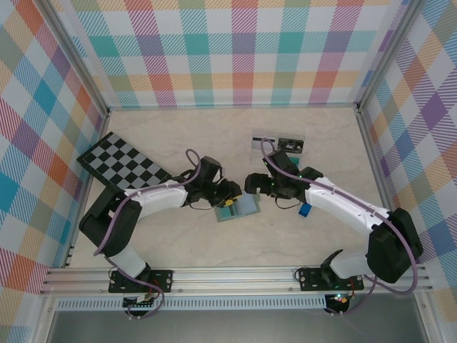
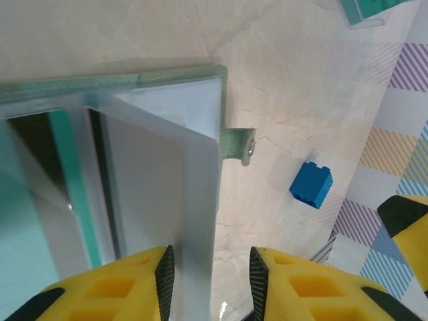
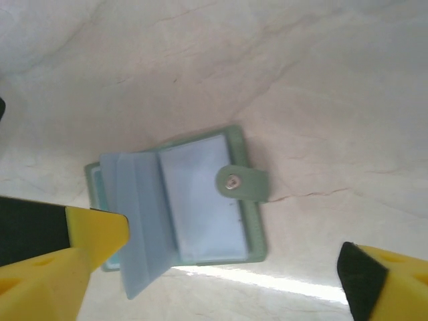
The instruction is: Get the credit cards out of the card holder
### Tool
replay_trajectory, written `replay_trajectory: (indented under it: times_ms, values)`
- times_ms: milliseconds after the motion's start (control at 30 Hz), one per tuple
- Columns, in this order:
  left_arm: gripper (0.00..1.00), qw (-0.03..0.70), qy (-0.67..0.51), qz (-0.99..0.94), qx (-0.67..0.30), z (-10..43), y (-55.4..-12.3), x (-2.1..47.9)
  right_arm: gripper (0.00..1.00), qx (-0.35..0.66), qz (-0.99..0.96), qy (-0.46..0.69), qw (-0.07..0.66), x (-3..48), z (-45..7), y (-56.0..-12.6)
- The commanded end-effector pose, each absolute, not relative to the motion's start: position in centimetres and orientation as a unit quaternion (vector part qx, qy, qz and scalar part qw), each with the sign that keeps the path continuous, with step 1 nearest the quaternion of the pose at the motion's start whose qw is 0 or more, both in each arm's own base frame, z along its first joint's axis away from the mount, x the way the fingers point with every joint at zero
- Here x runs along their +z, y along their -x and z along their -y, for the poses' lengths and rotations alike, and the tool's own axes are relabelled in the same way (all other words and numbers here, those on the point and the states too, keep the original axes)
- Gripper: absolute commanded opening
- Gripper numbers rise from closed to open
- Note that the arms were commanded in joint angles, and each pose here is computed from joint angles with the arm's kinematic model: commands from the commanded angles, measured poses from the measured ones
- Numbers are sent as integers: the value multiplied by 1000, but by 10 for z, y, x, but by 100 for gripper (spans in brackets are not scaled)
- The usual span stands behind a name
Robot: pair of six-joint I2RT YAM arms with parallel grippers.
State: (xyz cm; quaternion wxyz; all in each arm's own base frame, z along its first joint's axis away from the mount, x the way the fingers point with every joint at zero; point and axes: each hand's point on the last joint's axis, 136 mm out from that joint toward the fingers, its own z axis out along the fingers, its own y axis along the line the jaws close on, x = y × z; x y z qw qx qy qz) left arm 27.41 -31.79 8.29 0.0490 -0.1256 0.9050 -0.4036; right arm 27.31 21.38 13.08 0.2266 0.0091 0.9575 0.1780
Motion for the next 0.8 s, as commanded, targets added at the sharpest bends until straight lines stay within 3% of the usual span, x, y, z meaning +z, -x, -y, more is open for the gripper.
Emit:
replay_trajectory:
  times_ms: [0,400,567,767]
  values:
    - [39,47,116,-900,-417,334,-279,89,100,141,-956,-9,259,141,-190,-274]
    - [59,65,149,-899,-407,324,-292,91,100,151,-951,16,269,148,-182,-278]
    - [65,84,164,-906,-380,301,-291,93,100,157,-960,18,232,141,-193,-277]
    - [60,80,179,-918,-346,284,-285,79,74,201,-967,34,151,120,-223,-271]
